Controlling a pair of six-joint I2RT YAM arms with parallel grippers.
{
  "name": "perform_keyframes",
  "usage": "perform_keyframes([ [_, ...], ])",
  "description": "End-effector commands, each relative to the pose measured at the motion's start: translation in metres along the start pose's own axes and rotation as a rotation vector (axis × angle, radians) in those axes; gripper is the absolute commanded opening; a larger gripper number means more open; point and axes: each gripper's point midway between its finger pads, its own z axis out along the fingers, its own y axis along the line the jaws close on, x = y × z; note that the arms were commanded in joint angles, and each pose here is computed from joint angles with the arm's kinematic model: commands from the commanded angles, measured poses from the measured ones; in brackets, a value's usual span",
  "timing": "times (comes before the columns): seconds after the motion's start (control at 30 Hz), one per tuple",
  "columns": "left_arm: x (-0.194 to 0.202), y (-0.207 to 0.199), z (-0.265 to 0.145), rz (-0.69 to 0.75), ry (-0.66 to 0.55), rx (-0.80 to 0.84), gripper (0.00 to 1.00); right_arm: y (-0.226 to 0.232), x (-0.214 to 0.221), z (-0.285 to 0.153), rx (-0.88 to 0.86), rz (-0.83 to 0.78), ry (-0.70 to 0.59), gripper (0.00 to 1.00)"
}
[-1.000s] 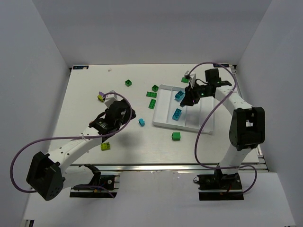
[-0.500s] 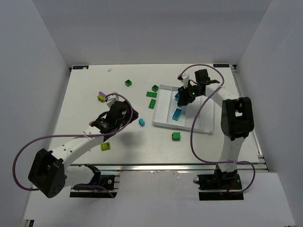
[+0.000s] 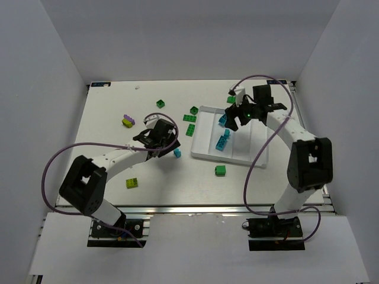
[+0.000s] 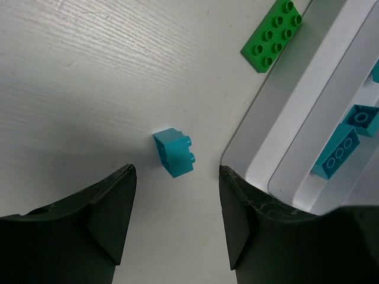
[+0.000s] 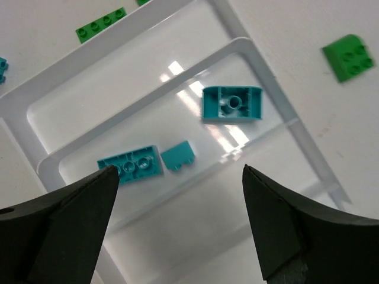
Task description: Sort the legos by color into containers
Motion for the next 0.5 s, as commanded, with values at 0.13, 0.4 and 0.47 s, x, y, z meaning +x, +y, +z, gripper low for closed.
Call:
perform_keyframes([
  [0.13, 0.004, -0.009, 0.011, 0.011, 0.05, -0.085, 0.65, -0.016, -0.052, -0.066, 0.109, -0.108, -0.271, 0.61],
  [0.4, 0.024, -0.017, 0.029, 0.053, 0.1, -0.117, 0.65, 0.031, -0.029, -0.071, -0.101, -0.124, -0.245, 0.3],
  [0.47, 0.027, -0.016, 0.036, 0.065, 0.111, -0.147, 0.65, 0.034, -0.028, -0.072, -0.104, -0.12, -0.243, 0.31],
])
